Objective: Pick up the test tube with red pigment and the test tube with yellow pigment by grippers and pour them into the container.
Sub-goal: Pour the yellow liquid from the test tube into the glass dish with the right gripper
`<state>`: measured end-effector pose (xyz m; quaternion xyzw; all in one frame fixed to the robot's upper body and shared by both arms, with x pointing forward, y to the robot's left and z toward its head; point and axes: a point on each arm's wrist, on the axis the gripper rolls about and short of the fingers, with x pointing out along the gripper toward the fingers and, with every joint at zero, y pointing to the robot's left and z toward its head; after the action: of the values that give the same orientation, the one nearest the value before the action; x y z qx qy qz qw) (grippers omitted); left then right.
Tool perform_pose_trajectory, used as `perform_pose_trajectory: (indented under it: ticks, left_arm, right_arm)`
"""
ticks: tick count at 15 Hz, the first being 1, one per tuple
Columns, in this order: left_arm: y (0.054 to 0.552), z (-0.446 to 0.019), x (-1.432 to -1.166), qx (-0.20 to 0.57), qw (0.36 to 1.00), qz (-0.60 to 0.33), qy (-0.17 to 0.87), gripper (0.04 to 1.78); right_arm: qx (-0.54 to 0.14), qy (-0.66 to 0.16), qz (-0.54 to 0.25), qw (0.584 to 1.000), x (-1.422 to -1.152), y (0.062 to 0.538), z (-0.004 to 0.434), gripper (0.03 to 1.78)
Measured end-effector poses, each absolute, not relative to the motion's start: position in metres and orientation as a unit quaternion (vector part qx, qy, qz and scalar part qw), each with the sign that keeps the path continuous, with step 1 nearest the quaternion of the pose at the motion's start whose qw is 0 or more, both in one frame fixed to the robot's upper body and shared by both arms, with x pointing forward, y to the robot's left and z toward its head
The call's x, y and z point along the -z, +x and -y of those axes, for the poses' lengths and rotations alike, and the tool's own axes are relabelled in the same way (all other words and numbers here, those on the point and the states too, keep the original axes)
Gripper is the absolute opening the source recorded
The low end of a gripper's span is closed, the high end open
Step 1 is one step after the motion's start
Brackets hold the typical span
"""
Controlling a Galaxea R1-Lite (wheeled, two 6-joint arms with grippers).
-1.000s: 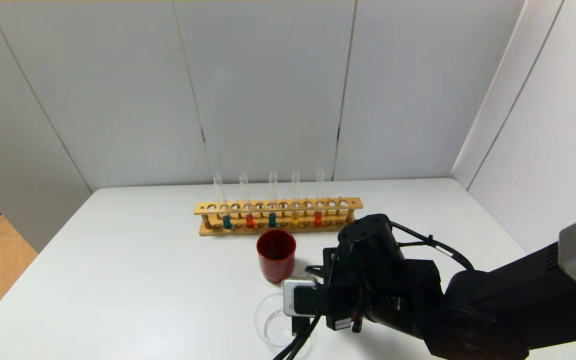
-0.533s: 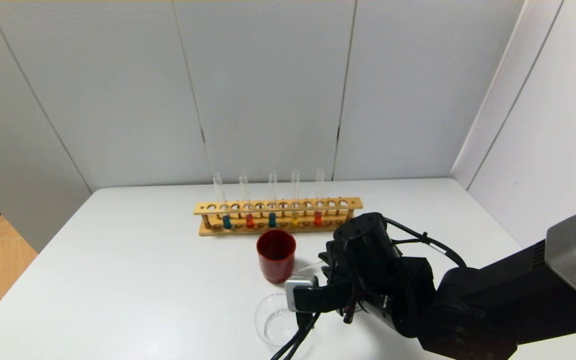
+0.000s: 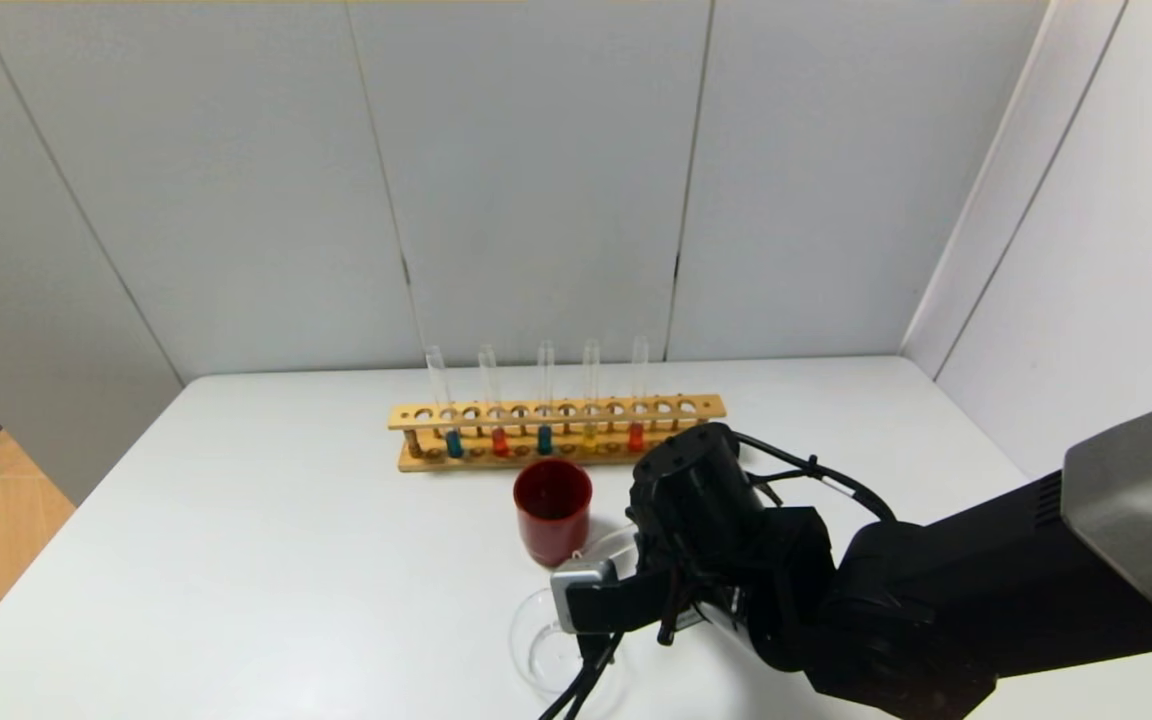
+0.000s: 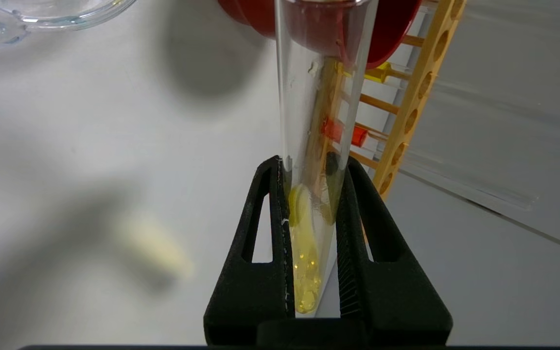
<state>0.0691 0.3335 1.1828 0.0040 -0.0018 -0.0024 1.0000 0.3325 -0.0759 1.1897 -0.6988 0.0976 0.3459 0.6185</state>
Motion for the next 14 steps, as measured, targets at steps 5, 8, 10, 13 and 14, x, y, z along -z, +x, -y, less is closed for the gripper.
perform_pose_trajectory:
  ticks: [5, 8, 10, 13, 14]
  left_arm:
    - [0.0691, -0.3335, -1.1828, 0.002, 1.0, 0.002, 0.004, 1.74]
    - [0.0691, -0.3335, -1.1828, 0.002, 1.0, 0.002, 0.004, 1.74]
    - [0.0691, -0.3336, -1.1828, 0.002, 1.0, 0.002, 0.004, 1.74]
    - [0.0691, -0.3335, -1.1827, 0.002, 1.0, 0.002, 0.004, 1.74]
    - [0.0691, -0.3336, -1.1828, 0.002, 1.0, 0.002, 0.004, 1.74]
  right_arm:
    - [-0.334, -0.728, -0.102, 0.59, -1.1885, 0.3348, 0.0778, 0.34]
    - [-0.335, -0.734, -0.103, 0.582, -1.1871, 0.3343, 0.0783, 0.34]
    - [-0.328, -0.747, -0.109, 0.567, -1.1852, 0.3322, 0.0784, 0.34]
    - [-0.323, -0.759, -0.111, 0.555, -1.1849, 0.3302, 0.0759, 0.34]
    - [-0.323, -0.761, -0.11, 0.552, -1.1845, 0.3297, 0.0751, 0.34]
